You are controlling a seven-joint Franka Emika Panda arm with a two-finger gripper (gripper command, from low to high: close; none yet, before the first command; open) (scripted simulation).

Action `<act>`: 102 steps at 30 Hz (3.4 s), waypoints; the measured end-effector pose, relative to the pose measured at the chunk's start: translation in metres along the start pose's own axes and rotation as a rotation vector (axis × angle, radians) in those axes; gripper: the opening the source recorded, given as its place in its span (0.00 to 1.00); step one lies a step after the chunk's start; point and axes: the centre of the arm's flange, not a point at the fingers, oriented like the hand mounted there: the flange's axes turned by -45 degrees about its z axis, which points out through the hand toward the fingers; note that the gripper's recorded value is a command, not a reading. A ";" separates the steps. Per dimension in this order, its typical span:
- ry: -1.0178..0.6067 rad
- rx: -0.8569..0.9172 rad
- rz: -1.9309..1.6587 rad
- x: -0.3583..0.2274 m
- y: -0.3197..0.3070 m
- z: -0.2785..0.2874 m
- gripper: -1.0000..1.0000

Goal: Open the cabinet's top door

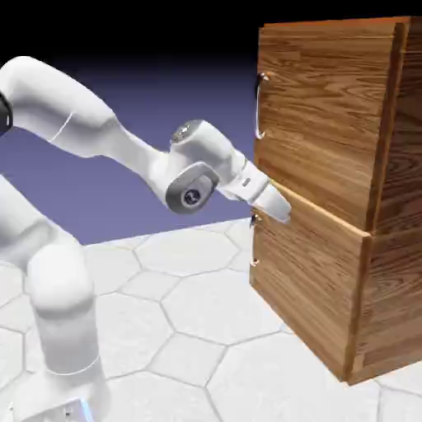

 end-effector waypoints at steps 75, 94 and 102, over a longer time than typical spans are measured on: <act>0.688 0.478 -0.163 -0.021 -0.106 -0.167 0.00; 0.663 0.803 -0.283 -0.071 0.016 -0.224 0.00; 0.646 0.955 -0.339 -0.084 0.080 -0.240 0.00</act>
